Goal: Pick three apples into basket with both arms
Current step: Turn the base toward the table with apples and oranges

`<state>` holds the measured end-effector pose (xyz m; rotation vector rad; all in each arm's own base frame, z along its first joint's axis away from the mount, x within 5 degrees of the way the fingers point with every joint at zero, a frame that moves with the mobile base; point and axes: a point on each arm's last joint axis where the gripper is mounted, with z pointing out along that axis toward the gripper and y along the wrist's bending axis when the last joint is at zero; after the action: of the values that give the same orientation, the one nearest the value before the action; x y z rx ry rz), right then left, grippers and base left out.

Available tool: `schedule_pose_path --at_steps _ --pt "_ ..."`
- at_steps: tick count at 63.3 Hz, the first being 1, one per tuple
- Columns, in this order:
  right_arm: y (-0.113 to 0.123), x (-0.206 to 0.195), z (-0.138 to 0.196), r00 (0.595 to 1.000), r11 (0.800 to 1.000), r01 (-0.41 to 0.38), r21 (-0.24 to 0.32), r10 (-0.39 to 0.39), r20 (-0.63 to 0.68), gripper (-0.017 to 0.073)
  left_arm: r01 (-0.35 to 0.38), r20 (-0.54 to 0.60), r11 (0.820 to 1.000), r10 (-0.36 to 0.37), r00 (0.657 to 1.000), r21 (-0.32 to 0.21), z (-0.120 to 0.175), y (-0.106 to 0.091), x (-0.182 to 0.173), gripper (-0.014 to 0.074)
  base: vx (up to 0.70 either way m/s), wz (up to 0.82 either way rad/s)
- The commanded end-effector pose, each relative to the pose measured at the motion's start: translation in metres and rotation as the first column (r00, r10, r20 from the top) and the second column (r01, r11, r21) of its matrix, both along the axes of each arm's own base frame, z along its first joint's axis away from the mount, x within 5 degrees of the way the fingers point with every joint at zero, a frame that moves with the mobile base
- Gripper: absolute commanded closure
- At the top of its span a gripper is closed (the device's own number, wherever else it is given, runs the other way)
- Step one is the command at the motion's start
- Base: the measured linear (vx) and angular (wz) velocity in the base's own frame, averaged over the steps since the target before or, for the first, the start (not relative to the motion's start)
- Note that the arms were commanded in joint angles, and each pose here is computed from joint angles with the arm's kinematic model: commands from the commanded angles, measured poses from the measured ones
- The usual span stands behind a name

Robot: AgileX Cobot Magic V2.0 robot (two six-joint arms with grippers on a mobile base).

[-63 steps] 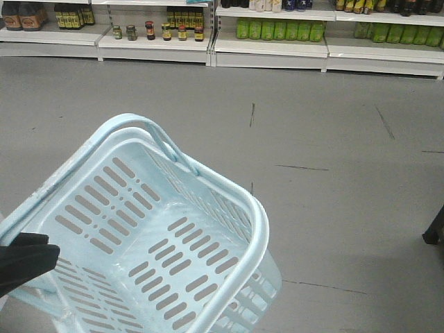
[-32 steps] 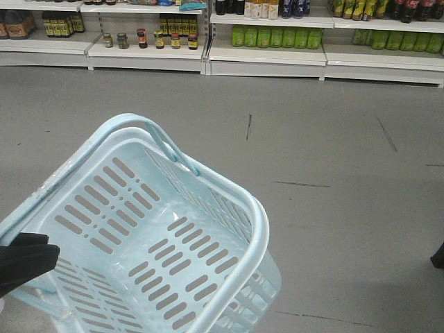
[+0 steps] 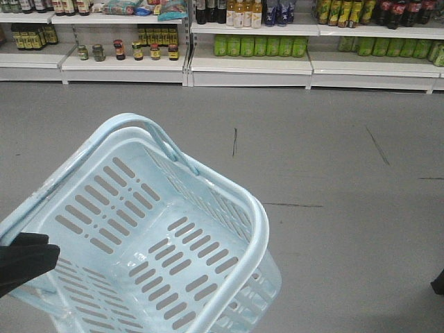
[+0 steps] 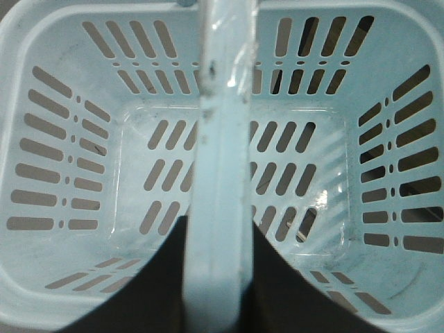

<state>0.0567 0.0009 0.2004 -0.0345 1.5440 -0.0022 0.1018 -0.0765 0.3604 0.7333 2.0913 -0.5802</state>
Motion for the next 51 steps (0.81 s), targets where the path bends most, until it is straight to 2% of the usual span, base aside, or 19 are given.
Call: schedule_pose_path --at_steps 1,27,51 --pt "0.0008 -0.0009 0.0028 0.997 1.0 -0.006 -0.014 0.007 0.076 0.0566 -0.032 0.072 0.994 0.04 0.997 -0.102 0.0172 -0.0015 0.0019 0.06 0.32 -0.13" --pt "0.0008 -0.0009 0.0028 0.997 1.0 -0.006 -0.014 0.007 0.076 0.0566 -0.032 0.072 0.994 0.04 0.997 -0.102 0.0172 -0.0015 0.0019 0.06 0.3 -0.19" --pt "0.0008 -0.0009 0.0028 0.997 1.0 -0.006 -0.014 0.007 0.076 0.0566 -0.032 0.072 0.994 0.04 0.997 -0.102 0.0172 -0.0015 0.0019 0.06 0.25 -0.41"
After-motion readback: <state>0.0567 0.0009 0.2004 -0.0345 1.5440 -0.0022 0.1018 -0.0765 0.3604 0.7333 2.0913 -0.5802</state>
